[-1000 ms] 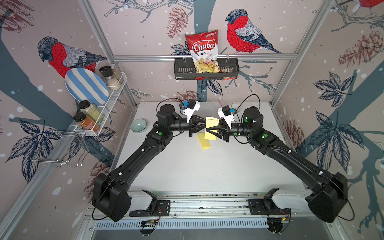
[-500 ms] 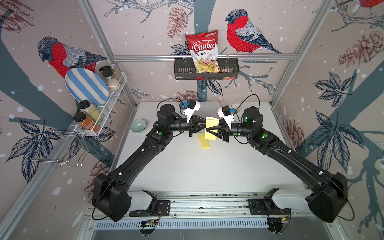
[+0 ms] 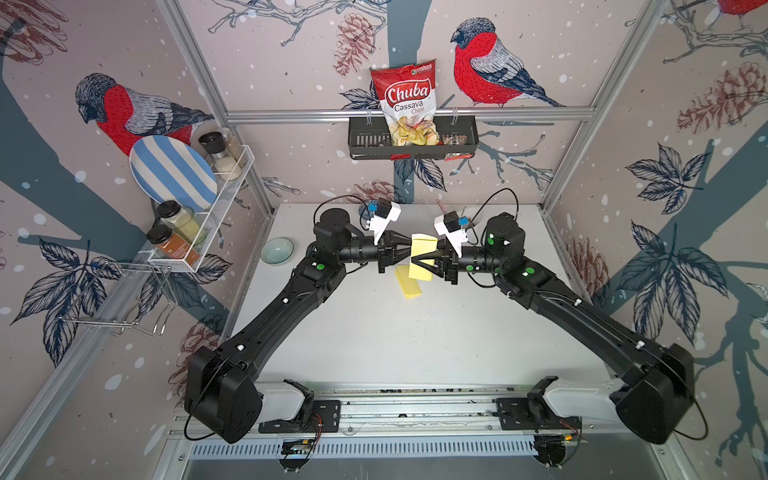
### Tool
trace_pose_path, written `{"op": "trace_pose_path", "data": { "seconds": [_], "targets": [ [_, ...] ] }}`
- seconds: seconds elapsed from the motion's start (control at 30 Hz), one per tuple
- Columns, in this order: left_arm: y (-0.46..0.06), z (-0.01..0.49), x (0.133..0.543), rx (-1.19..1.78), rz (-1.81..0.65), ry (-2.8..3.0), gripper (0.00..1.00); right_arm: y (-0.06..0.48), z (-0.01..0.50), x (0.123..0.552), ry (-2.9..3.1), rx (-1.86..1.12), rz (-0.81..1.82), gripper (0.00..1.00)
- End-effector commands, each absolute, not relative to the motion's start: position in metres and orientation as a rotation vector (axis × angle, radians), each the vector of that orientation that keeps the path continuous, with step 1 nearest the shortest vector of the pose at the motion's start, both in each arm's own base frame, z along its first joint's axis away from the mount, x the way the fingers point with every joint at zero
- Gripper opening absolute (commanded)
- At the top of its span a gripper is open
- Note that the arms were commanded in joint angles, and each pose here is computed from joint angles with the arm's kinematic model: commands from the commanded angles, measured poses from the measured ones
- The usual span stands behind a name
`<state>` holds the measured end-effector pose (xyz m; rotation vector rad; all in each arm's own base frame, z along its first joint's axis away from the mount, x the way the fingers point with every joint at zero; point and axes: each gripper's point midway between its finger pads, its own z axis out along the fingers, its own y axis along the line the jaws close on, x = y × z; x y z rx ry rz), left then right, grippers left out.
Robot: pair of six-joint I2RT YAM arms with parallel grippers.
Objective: Fold the square paper along the opposite sides
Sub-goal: Fold the paper.
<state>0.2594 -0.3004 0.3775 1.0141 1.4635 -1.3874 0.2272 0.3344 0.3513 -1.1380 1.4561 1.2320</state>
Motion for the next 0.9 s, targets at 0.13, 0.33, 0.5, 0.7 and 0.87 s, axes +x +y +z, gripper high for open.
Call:
{"op": "trace_pose_path", "data": {
  "seconds": [0.13, 0.33, 0.5, 0.7, 0.87],
  "targets": [
    [-0.3009, 0.3832, 0.2581, 1.035, -1.369, 1.424, 0.00, 0.3350, 0.3529, 0.2253, 1.435, -1.153, 1.227, 0.22],
    [-0.3009, 0.3820, 0.2589, 1.035, -1.367, 1.429, 0.00, 0.3354, 0.3511, 0.2257, 1.441, -1.155, 1.228, 0.22],
    [-0.3009, 0.3818, 0.2588, 1.035, -1.364, 1.431, 0.00, 0.3351, 0.3501, 0.2259, 1.445, -1.156, 1.226, 0.22],
    [-0.3010, 0.3817, 0.2586, 1.036, -1.363, 1.431, 0.00, 0.3349, 0.3501, 0.2251, 1.445, -1.158, 1.226, 0.22],
    [-0.3007, 0.3830, 0.2584, 1.036, -1.360, 1.428, 0.00, 0.3353, 0.3484, 0.2248, 1.449, -1.163, 1.225, 0.22]
  ]
}}
